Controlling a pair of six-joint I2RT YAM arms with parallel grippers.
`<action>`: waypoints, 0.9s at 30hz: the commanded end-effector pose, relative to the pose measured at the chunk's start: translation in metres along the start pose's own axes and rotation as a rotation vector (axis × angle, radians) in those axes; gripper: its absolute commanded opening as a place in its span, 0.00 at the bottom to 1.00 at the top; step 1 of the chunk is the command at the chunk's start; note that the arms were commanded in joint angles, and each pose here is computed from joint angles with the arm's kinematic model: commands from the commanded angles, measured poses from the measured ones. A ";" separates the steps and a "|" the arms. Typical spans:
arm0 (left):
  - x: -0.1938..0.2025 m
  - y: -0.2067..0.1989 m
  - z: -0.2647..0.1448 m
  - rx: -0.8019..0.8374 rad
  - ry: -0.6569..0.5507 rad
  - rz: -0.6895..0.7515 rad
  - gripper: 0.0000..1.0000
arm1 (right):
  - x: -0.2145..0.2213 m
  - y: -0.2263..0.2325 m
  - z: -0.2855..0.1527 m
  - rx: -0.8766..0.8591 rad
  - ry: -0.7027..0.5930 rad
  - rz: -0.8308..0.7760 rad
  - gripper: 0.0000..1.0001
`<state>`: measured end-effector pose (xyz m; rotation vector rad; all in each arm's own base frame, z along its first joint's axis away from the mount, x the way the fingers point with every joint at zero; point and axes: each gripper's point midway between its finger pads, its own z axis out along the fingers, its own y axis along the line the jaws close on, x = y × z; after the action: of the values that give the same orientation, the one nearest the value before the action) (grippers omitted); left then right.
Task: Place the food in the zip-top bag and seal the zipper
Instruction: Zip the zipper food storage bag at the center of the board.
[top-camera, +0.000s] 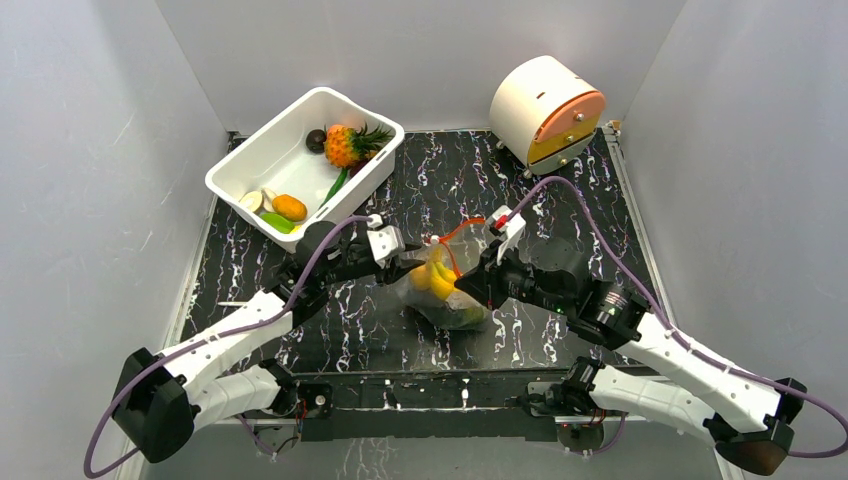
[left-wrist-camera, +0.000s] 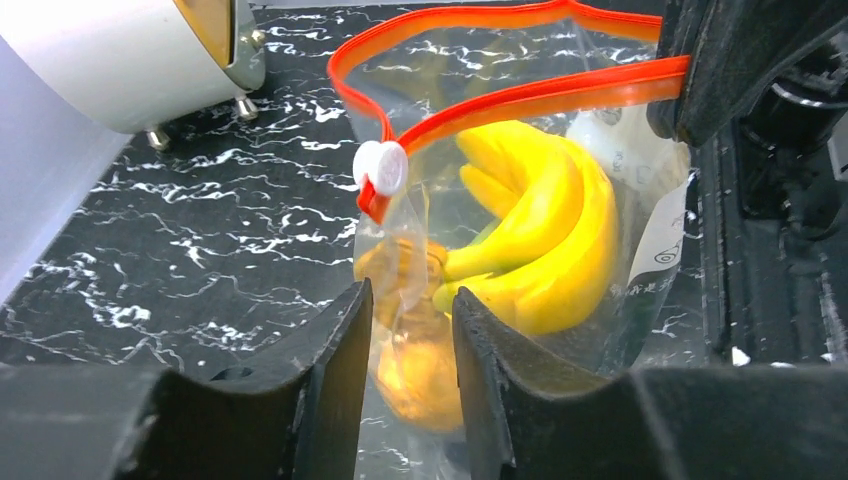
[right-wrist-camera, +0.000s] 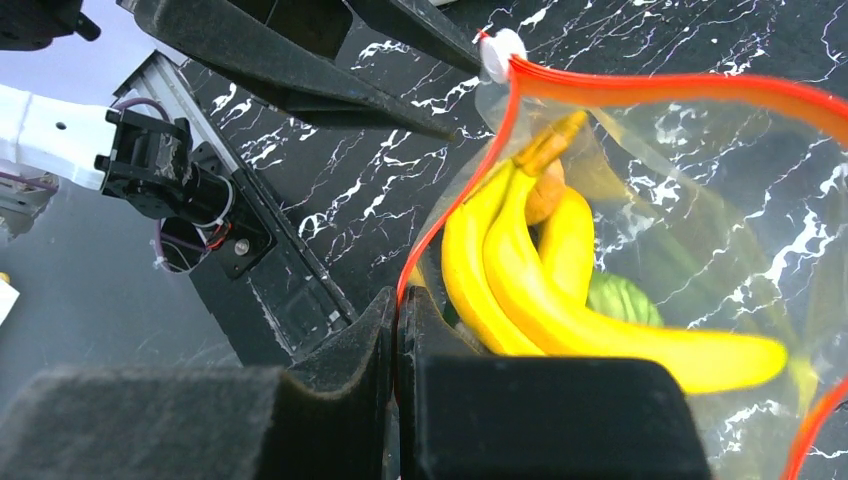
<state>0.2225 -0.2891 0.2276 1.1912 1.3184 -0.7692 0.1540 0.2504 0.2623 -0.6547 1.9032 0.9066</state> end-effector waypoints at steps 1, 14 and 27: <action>-0.015 -0.003 0.002 0.026 -0.086 -0.009 0.36 | -0.015 0.008 -0.004 -0.029 -0.067 0.018 0.00; -0.020 0.004 0.010 0.089 -0.203 -0.195 0.45 | -0.006 0.015 0.000 -0.085 -0.058 0.020 0.00; -0.020 -0.013 0.008 0.204 -0.173 -0.151 0.00 | -0.028 0.016 -0.010 -0.049 -0.100 0.057 0.25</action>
<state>0.2156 -0.3048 0.2176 1.1106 1.3339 -1.1314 0.1455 0.2548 0.2480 -0.6421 1.9302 0.9755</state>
